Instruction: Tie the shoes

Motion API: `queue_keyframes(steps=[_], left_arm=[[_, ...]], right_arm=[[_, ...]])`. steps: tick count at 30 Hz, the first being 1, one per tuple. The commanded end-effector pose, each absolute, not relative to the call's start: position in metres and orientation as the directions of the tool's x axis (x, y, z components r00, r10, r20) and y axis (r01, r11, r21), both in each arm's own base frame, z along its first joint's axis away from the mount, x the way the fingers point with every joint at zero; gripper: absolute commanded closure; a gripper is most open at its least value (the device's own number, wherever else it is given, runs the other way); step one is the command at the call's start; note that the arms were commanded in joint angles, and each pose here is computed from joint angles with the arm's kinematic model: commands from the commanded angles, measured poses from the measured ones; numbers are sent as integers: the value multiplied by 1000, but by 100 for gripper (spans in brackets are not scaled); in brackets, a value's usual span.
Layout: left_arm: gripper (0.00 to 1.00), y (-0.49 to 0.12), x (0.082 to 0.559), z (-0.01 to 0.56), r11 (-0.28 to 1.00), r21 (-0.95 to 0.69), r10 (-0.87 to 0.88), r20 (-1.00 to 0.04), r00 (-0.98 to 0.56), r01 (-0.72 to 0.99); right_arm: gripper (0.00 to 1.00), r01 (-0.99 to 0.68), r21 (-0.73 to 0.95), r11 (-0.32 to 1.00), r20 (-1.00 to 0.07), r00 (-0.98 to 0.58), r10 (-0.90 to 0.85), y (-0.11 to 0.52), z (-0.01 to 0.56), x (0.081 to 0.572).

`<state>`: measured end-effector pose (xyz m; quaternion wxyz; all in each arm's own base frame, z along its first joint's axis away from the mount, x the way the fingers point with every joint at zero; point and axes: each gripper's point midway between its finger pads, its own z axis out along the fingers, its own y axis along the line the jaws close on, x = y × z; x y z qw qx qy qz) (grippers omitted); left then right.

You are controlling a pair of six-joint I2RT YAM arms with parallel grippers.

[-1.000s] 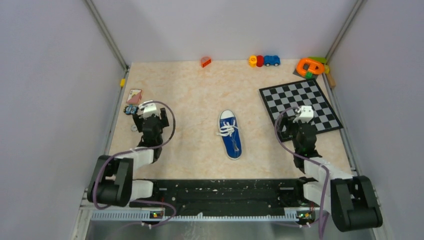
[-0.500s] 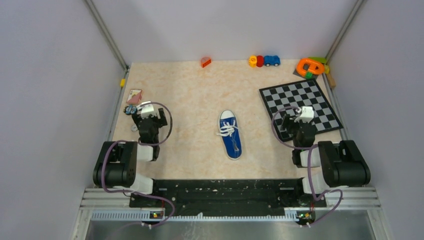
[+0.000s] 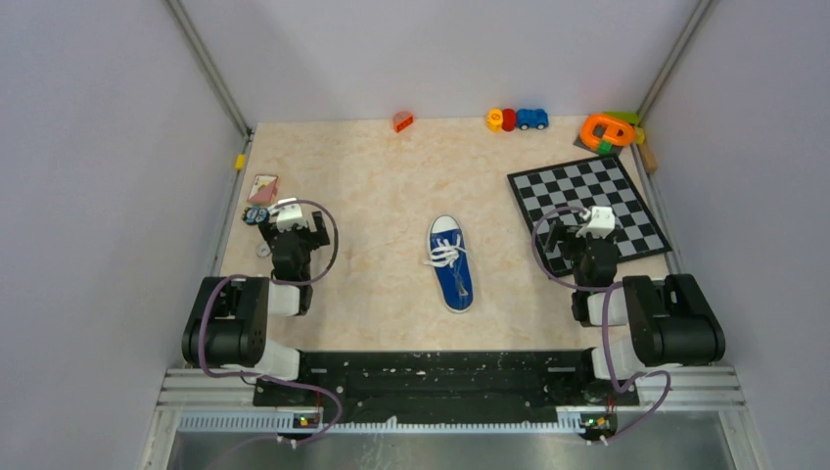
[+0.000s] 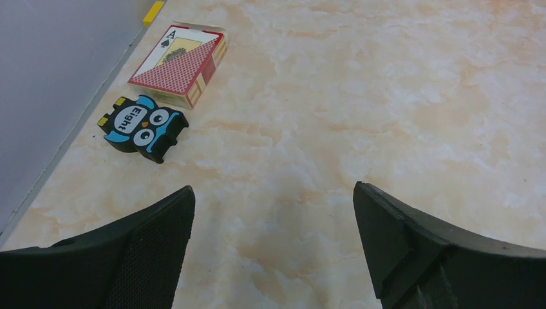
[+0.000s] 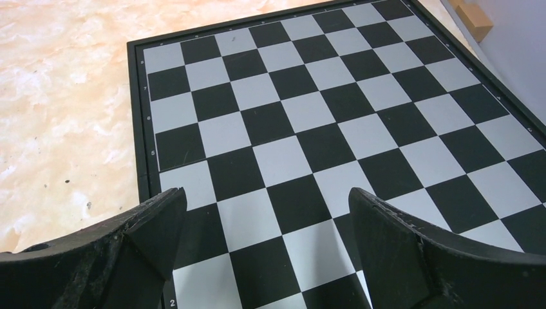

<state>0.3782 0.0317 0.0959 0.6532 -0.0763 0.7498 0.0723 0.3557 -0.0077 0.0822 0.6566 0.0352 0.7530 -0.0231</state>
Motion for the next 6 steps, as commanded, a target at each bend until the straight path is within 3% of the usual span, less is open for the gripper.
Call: queue_keyframes(steps=[1,6], left_arm=[[4,32,384,110,978,-10,-26,-997,-75,-207],[3,28,386,108,984,-16,-33,-996,-89,-179]], right_arm=[[1,76,23,997,-998,-60,27,-7,104,367],[1,74,22,997,-998,-62,27,-7,103,367]])
